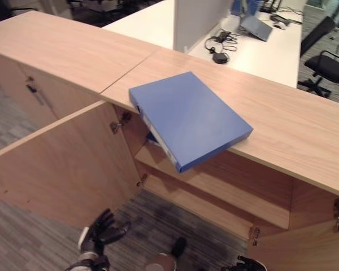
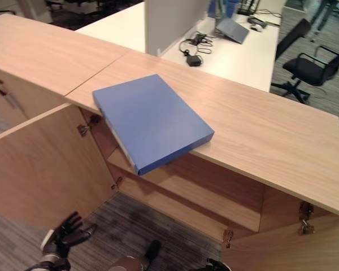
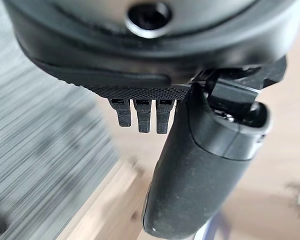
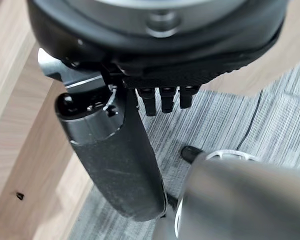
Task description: Put the empty folder in the office cabinet
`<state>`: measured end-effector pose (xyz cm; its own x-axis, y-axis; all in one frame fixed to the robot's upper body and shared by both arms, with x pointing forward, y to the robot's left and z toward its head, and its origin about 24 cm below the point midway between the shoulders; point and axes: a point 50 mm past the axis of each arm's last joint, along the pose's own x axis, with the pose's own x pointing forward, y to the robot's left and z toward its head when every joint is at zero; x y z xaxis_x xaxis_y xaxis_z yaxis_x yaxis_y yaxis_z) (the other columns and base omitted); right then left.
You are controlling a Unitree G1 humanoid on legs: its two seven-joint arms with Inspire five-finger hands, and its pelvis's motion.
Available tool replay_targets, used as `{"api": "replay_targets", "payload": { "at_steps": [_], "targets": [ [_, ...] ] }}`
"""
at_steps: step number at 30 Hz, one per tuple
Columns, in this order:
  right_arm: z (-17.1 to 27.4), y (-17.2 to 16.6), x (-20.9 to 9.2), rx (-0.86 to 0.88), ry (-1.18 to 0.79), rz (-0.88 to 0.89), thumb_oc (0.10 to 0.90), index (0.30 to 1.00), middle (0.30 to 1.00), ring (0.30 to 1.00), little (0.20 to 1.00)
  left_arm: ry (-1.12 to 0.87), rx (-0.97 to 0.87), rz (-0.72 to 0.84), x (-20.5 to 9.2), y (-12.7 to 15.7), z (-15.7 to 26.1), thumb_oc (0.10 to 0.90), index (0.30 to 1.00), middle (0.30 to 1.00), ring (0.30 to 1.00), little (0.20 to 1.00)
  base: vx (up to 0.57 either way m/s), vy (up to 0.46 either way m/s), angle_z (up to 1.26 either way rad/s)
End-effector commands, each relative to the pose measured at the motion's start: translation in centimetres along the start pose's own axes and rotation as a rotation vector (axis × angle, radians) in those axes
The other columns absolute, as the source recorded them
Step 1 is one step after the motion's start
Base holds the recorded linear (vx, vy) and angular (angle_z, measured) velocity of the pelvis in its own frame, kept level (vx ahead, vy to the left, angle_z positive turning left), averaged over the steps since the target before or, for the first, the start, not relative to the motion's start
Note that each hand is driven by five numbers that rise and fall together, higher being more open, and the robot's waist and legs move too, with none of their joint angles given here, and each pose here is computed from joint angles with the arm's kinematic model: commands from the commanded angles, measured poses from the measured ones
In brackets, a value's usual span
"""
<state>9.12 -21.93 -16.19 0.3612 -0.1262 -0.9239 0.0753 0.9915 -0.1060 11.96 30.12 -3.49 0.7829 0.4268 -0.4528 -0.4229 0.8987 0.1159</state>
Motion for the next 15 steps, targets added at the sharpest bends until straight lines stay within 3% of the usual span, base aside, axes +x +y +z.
{"api": "replay_targets", "payload": {
  "at_steps": [1, 3, 4, 7, 9, 10, 12, 15],
  "targets": [
    [0.5, -1.4, -0.1, 0.034, -0.039, -0.058, 0.8, 0.9, 0.9, 0.9, 0.9, -0.528, 0.218, 0.251, 0.6, 1.8, 10.2, 0.8, 0.9, 0.9, 0.9, 0.9, -0.01, -0.122, 0.45],
    [0.3, -1.2, -0.1, 0.031, -0.04, -0.056, 0.8, 0.9, 0.9, 0.9, 0.9, -0.695, 0.315, 0.362, -0.4, 2.5, 13.5, 0.8, 0.9, 0.9, 0.9, 0.9, -0.01, -0.113, 0.33],
    [0.1, -0.9, -0.1, 0.017, -0.04, -0.052, 0.8, 0.9, 0.9, 0.9, 0.9, -0.889, 0.439, 0.476, -1.6, 2.4, 17.1, 0.8, 0.9, 0.9, 0.9, 0.9, 0.01, -0.1, -0.03],
    [0.3, -0.4, 0.0, 0.001, -0.043, -0.044, 0.8, 0.9, 0.9, 0.9, 0.9, -1.023, 0.482, 0.503, -2.4, 1.4, 19.3, 0.8, 0.9, 0.9, 0.9, 0.9, 0.01, -0.029, -0.01],
    [0.9, 0.5, 0.2, -0.03, -0.061, -0.024, 0.8, 0.9, 0.9, 0.9, 0.9, -1.209, 0.568, 0.491, -3.5, -0.7, 22.1, 0.8, 0.9, 0.9, 0.9, 0.9, 0.03, -0.017, -0.03],
    [0.9, 0.5, 0.2, -0.028, -0.062, -0.024, 0.8, 0.9, 0.9, 0.9, 0.9, -1.211, 0.569, 0.491, -3.4, -0.8, 22.1, 0.8, 0.9, 0.9, 0.9, 0.9, 0.05, 0.004, -0.03],
    [1.6, 1.6, 0.4, -0.074, -0.077, 0.0, 0.8, 0.9, 0.9, 0.9, 0.9, -1.448, 0.772, 0.375, -5.3, -4.4, 24.8, 0.8, 0.9, 0.9, 0.9, 0.9, 0.08, 0.034, -0.01],
    [1.8, 1.8, 0.4, -0.09, -0.077, 0.01, 0.8, 0.9, 0.9, 0.9, 0.9, -1.548, 0.851, 0.309, -6.2, -5.9, 25.6, 0.8, 0.9, 0.9, 0.9, 0.9, 0.03, 0.038, -0.08]
  ]
}}
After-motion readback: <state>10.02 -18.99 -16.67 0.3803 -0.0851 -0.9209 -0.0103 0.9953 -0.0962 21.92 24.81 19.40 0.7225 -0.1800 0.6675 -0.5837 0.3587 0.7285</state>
